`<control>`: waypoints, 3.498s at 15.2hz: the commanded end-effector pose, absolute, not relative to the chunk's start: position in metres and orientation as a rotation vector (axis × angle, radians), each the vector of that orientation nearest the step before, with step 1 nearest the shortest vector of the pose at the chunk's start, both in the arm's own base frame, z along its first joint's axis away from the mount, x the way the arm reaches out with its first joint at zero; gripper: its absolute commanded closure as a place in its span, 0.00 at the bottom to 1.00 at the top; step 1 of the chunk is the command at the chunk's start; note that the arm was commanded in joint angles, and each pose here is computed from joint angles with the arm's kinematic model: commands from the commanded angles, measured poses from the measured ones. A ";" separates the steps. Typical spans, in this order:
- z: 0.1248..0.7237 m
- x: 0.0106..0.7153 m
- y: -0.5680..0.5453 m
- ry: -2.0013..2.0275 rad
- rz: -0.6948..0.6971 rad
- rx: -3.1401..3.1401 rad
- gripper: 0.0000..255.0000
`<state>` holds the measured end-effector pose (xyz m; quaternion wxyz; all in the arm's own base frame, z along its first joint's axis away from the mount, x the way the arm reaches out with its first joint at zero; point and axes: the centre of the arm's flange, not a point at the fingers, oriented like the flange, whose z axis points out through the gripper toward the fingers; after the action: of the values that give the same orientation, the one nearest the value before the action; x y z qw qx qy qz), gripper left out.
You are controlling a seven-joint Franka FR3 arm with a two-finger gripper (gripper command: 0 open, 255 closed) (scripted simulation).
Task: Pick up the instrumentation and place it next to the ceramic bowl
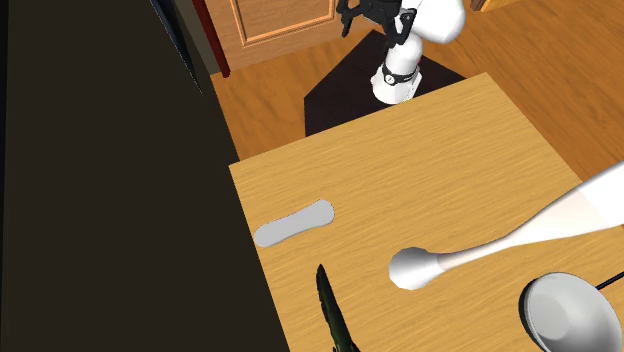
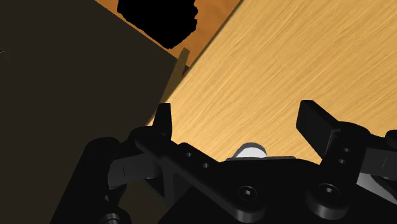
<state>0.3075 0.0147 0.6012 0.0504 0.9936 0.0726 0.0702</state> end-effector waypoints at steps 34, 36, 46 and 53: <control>0.374 0.688 0.079 -0.650 -0.007 3.092 0.00; 0.368 0.688 0.079 -0.651 -0.007 3.092 0.00; 0.334 0.688 0.080 -0.651 -0.007 3.092 0.00; 0.334 0.688 0.080 -0.651 -0.007 3.092 1.00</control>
<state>0.6884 0.0800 0.3337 -0.0094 0.9785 -0.2061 -0.0022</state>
